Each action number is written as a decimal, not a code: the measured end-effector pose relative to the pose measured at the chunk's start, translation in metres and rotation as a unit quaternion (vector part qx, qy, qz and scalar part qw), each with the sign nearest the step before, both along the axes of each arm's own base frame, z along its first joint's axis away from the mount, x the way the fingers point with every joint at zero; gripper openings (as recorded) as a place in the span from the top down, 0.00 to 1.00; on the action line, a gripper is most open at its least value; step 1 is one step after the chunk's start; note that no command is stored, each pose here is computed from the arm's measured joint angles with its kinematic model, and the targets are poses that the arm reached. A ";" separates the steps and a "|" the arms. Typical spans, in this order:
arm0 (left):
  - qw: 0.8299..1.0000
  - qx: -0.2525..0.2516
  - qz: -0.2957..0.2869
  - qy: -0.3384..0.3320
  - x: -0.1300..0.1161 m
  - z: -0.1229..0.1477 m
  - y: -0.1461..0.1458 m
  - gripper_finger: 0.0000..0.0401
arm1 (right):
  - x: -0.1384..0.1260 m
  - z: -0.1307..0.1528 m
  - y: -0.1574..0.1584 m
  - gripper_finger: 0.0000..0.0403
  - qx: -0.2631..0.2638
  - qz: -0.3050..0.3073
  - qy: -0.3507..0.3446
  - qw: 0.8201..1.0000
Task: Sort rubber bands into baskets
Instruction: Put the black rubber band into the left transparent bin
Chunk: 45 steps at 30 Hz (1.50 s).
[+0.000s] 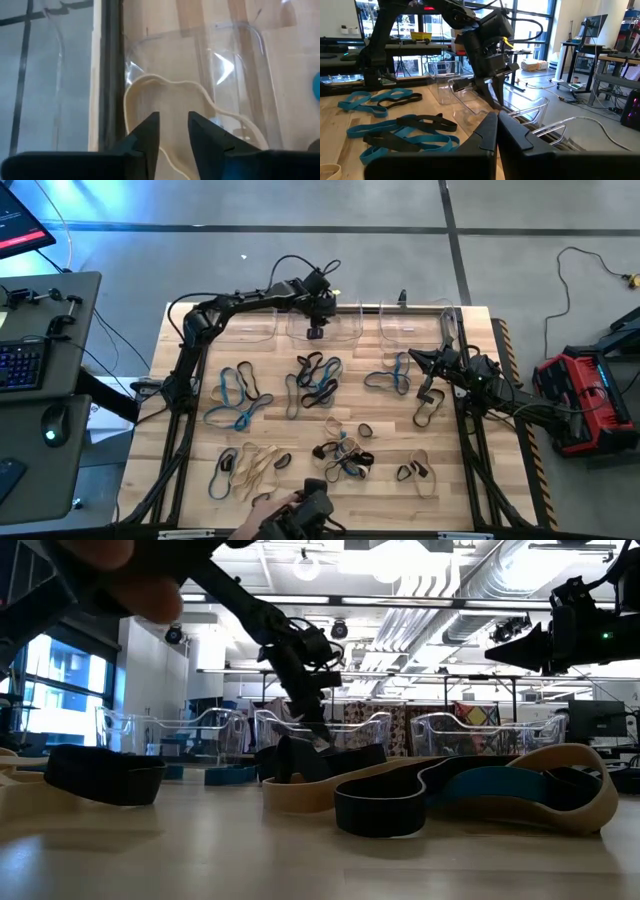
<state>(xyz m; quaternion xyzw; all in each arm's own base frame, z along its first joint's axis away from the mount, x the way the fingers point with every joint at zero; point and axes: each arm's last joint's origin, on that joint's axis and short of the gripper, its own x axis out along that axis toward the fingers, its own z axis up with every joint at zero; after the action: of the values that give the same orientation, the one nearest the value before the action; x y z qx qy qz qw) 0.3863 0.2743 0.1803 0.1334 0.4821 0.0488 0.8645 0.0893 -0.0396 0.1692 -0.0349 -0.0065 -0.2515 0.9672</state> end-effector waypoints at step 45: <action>0.956 0.009 0.020 -0.292 -0.069 0.073 -0.112 1.00 | 0.000 0.000 0.000 1.00 0.000 0.000 0.000 1.000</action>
<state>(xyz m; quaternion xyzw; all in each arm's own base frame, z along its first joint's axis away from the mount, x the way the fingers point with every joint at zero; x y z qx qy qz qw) 0.3172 0.1620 0.2537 0.1118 0.2105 0.1076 0.9652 0.0894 -0.0396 0.1691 -0.0348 -0.0062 -0.2515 0.9672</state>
